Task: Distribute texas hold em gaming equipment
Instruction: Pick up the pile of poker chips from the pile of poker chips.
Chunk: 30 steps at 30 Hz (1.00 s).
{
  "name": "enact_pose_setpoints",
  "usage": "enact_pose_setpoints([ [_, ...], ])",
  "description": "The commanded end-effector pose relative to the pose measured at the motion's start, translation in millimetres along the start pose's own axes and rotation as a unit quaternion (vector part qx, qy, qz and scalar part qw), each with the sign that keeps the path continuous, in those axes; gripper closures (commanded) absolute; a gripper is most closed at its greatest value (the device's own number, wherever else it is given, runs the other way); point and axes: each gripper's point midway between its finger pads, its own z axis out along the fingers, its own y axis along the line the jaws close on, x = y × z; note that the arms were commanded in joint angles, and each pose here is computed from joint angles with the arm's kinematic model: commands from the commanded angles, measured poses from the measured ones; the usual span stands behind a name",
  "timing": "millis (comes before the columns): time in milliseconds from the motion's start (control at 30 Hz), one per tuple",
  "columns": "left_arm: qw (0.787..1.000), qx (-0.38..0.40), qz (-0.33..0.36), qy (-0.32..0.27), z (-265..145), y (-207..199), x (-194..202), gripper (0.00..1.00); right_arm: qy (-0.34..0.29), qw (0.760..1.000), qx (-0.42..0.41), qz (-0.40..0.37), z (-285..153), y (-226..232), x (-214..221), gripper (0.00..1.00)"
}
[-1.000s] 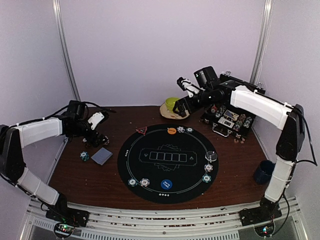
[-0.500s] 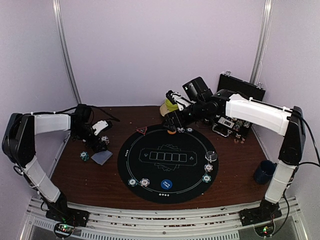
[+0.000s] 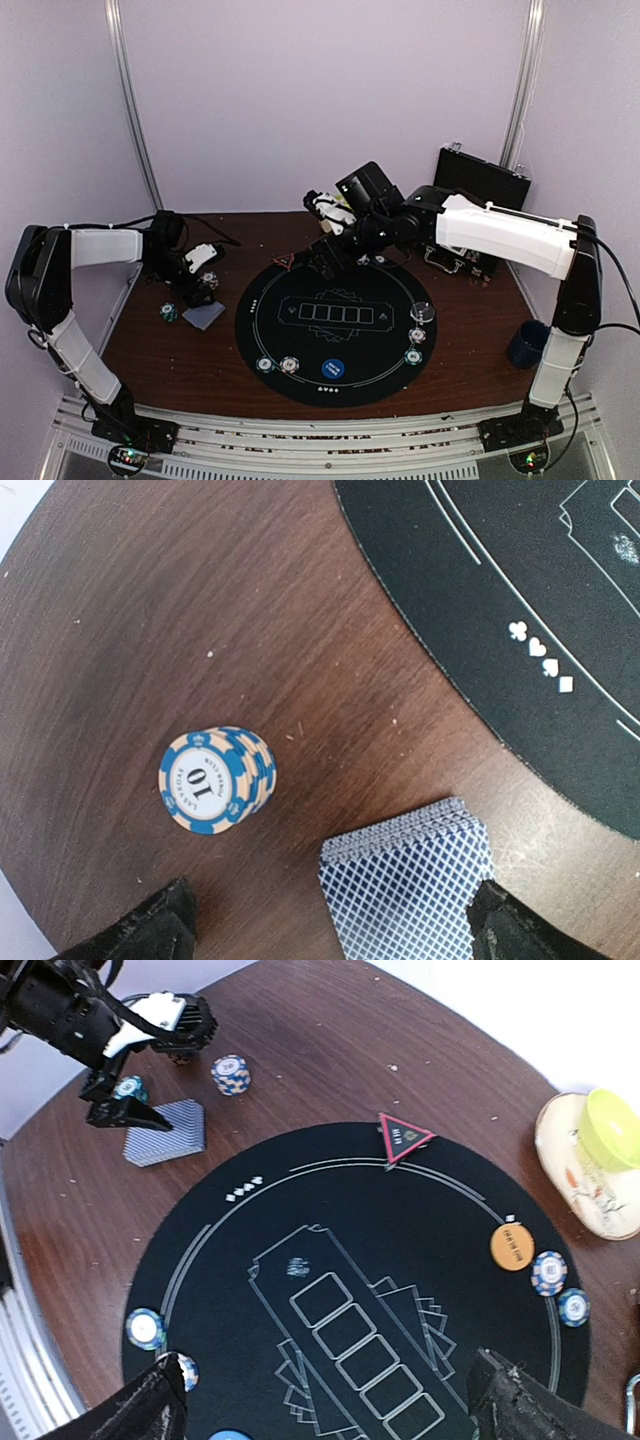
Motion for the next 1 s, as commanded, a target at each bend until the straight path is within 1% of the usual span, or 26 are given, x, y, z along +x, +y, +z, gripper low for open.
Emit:
enact_pose_setpoints([
  [0,0.999,-0.012,0.008,-0.033,-18.4,6.0,-16.2,0.02,0.001,0.996,0.075,-0.040,-4.0,-29.5,1.2,0.00],
  [133,0.999,-0.018,0.008,-0.037,-25.5,4.9,-15.3,0.02,-0.014,0.991,0.116,-0.065,-16.2,-46.0,6.4,0.00],
  [233,0.999,-0.044,0.000,-0.030,-32.5,12.0,-12.4,0.02,-0.017,0.988,0.128,-0.081,-20.6,-58.5,12.8,0.00],
  [333,0.997,-0.077,-0.021,-0.015,-36.8,25.0,-4.1,0.02,-0.015,0.988,0.131,-0.079,-21.3,-70.7,17.7,0.00],
  [433,0.995,-0.090,-0.049,0.005,-35.2,39.2,9.3,0.02,-0.014,0.987,0.136,-0.079,-20.6,-77.0,22.9,0.00],
  [567,0.991,-0.083,-0.101,0.022,-31.8,60.0,26.8,0.02,-0.014,0.986,0.145,-0.080,-20.0,-80.7,27.5,0.00],
  [667,0.989,-0.073,-0.123,0.027,-30.1,66.1,32.9,0.02,-0.015,0.985,0.152,-0.083,-19.0,-82.7,29.9,0.00],
  [867,0.985,-0.072,-0.148,0.042,-26.7,74.5,45.1,0.02,-0.012,0.983,0.161,-0.086,-16.3,-86.1,32.6,0.00],
  [967,0.983,-0.067,-0.164,0.043,-24.4,82.8,50.6,0.04,-0.013,0.983,0.162,-0.085,-16.4,-86.6,33.0,0.00],
])
